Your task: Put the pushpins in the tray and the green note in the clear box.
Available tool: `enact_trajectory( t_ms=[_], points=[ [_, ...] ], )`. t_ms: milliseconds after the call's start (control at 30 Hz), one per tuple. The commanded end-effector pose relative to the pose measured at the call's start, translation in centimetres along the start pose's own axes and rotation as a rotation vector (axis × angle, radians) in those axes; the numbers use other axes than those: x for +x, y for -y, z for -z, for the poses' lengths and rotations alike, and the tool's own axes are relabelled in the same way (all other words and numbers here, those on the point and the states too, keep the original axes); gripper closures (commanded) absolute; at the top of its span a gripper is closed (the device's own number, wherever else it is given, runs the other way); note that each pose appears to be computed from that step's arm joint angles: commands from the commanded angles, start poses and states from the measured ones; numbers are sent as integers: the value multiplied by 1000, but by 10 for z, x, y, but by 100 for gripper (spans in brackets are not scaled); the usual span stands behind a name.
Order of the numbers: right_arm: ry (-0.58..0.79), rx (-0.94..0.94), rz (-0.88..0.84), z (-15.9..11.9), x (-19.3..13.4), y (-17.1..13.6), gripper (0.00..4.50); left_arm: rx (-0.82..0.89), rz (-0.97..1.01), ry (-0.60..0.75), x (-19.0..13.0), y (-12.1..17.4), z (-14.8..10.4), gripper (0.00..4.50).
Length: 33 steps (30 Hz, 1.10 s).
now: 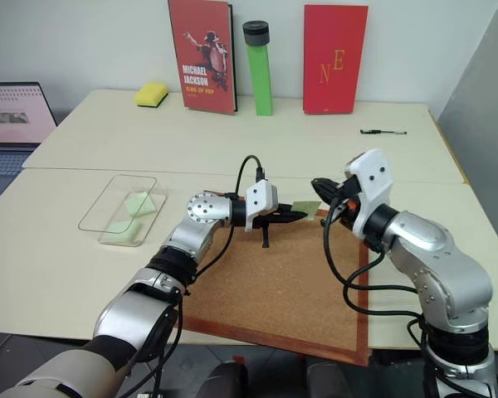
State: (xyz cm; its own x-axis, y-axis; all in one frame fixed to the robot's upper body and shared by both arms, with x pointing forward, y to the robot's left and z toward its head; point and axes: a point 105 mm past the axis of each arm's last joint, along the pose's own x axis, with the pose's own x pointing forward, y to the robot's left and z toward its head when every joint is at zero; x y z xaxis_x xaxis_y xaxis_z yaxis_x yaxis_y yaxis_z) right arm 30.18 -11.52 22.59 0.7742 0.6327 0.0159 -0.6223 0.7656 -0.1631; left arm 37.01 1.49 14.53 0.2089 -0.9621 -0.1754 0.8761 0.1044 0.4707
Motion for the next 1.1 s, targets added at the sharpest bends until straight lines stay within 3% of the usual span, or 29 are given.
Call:
enact_trajectory(
  t_ms=[33, 267, 433, 967, 1000, 1033, 1100],
  points=[
    [22, -36, 84, -12, -24, 14, 450, 62, -29, 42, 0, -5, -15, 445],
    [-220, -170, 350, 31, -82, 58, 450, 112, -51, 19, -8, 0, -17, 445],
    [-418, -271, 394, 73, -111, 67, 450, 144, -35, 14, -11, 9, -24, 445],
    [-530, -314, 399, 125, -110, 91, 450, 140, -24, 15, -15, 19, -36, 445],
    [-534, -317, 399, 127, -110, 92, 404, 138, -26, 14, -15, 19, -36, 450],
    [-537, -322, 400, 128, -109, 93, 399, 138, -28, 13, -15, 19, -36, 450],
    [-538, -326, 402, 130, -107, 95, 346, 137, -31, 11, -16, 19, -36, 450]
  ],
)
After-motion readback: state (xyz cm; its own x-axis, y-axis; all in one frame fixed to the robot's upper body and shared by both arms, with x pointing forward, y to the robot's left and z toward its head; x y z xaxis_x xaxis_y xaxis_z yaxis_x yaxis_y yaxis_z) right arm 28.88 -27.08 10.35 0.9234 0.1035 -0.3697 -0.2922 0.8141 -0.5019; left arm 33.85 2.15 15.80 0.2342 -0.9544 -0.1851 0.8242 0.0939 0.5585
